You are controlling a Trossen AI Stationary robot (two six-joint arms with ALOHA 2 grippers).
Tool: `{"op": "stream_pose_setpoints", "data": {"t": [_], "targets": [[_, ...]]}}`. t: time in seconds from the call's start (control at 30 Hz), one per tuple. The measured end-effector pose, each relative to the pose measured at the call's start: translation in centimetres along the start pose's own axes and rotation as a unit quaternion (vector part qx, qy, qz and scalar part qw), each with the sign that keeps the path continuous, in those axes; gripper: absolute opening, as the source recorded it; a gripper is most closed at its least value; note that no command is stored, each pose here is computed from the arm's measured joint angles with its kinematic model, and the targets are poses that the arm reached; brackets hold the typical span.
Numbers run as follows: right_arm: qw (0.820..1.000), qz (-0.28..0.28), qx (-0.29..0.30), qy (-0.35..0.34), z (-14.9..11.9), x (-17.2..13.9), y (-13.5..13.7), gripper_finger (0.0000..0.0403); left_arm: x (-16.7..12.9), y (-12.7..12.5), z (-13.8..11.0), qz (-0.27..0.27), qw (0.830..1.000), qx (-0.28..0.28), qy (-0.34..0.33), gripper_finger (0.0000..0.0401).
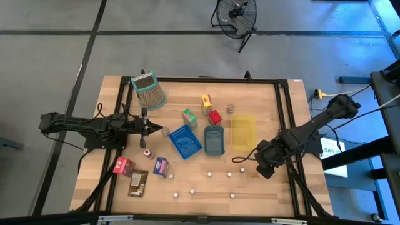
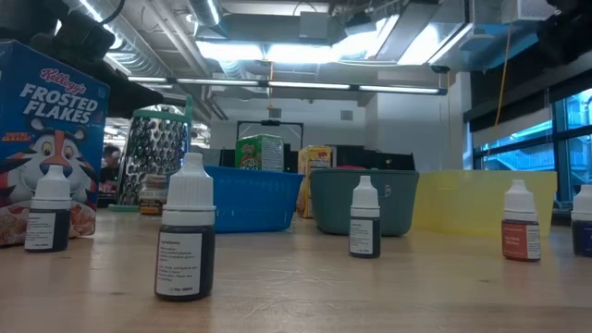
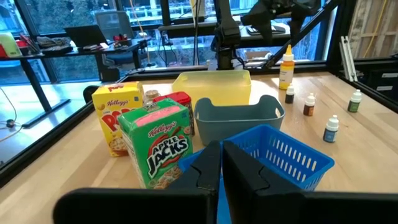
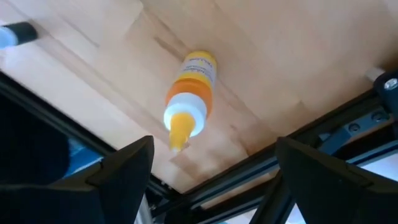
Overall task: Pick & Place Kitchen Items
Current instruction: Put the yellow food coloring bottle into the green bin
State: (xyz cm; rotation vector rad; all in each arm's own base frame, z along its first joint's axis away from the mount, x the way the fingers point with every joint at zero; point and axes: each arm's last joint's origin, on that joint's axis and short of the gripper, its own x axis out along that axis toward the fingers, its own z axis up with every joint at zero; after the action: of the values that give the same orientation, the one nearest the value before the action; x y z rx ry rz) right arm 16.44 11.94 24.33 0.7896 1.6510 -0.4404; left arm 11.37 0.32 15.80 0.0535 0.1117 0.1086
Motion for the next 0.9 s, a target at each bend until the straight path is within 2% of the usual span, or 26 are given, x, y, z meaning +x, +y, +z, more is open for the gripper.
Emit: {"op": "stream_pose_setpoints", "data": {"t": [0.3, 0.67, 0.9], "targets": [[1.0, -0.012, -0.002, -0.006, 0.5, 1.3, 1.1, 0.0339, 0.0, 0.0, 0.0, 0.0, 1.0, 0.0, 0.0, 0.0008], [0.999, -0.052, 0.003, 0.005, 1.1, 3.0, 1.9, 0.0339, 0.0, 0.0, 0.0, 0.0, 1.0, 0.0, 0.0, 0.0011], [0.999, -0.04, 0.001, 0.01, 1.4, 3.8, 2.7, 0.0339, 0.0, 0.0, 0.0, 0.0, 1.0, 0.0, 0.0, 0.0009]]}}
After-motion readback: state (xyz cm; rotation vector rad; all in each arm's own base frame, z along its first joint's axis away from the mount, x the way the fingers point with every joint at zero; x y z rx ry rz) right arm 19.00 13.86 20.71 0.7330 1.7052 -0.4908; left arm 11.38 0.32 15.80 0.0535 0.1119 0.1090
